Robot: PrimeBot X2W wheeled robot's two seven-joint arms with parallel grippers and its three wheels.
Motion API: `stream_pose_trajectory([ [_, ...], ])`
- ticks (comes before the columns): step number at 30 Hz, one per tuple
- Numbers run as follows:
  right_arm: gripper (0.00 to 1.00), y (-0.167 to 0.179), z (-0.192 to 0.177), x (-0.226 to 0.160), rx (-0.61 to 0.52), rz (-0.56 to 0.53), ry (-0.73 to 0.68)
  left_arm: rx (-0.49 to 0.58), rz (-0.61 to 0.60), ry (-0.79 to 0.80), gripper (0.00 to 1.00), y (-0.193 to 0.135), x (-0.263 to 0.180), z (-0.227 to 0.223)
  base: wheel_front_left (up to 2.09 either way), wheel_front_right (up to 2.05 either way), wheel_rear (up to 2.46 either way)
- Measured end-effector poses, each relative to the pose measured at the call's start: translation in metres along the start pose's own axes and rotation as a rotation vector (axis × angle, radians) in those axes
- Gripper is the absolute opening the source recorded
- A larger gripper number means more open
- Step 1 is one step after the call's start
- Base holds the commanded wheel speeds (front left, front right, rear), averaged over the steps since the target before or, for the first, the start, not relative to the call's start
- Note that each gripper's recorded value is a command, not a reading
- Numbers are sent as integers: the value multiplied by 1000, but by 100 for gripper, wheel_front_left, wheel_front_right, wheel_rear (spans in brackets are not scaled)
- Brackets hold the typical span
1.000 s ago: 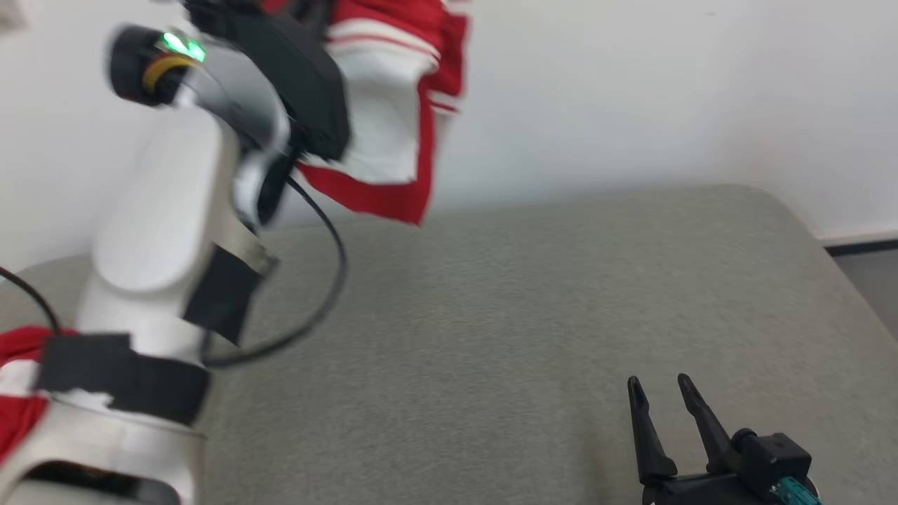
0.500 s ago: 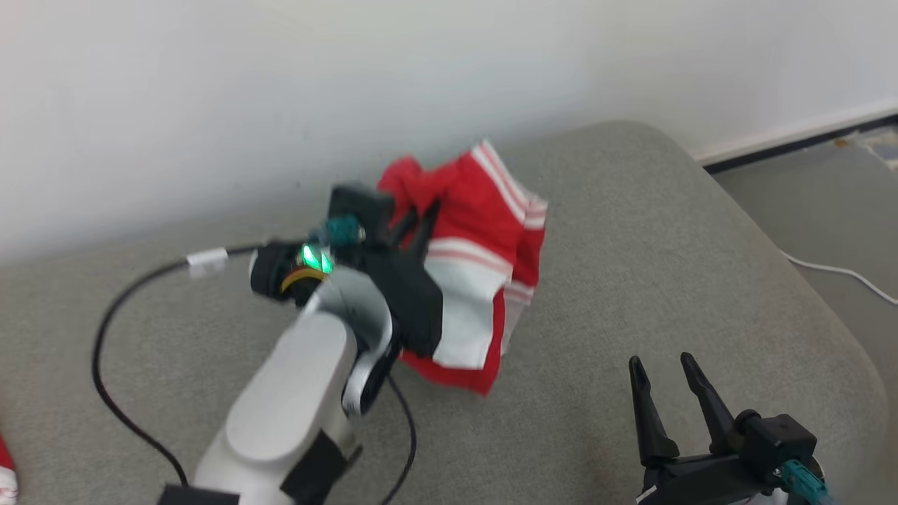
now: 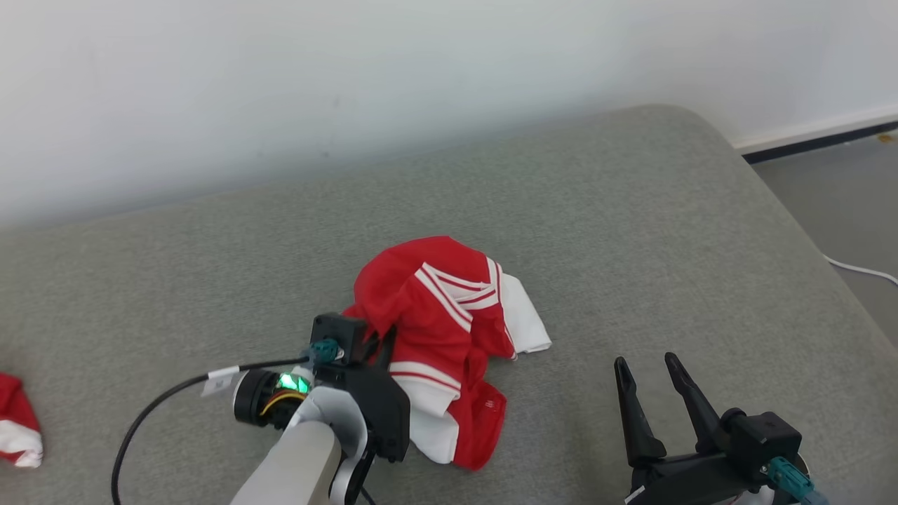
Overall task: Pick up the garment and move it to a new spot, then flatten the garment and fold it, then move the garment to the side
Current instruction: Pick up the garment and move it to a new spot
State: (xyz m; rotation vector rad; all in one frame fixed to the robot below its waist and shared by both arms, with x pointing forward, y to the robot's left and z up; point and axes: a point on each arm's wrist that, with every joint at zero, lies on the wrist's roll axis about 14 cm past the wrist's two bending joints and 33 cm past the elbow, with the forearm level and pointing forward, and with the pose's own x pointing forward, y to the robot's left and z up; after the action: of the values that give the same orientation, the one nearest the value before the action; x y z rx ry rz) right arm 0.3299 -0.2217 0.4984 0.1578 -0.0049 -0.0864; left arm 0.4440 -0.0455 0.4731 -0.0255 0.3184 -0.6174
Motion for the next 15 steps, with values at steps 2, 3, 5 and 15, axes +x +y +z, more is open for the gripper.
stream_pose_trajectory([
  [2,100,5,-1,3,1,17,1,-6,33,4,0,9,-6,-8,0,0,0],
  [3,100,8,-1,4,2,27,4,-11,45,0,0,13,-8,-10,0,0,0],
  [5,100,13,-2,5,3,42,7,-9,48,-27,100,15,-13,-9,0,0,0],
  [15,100,23,0,6,9,76,-1,-162,134,-292,100,37,-50,21,0,0,0],
])
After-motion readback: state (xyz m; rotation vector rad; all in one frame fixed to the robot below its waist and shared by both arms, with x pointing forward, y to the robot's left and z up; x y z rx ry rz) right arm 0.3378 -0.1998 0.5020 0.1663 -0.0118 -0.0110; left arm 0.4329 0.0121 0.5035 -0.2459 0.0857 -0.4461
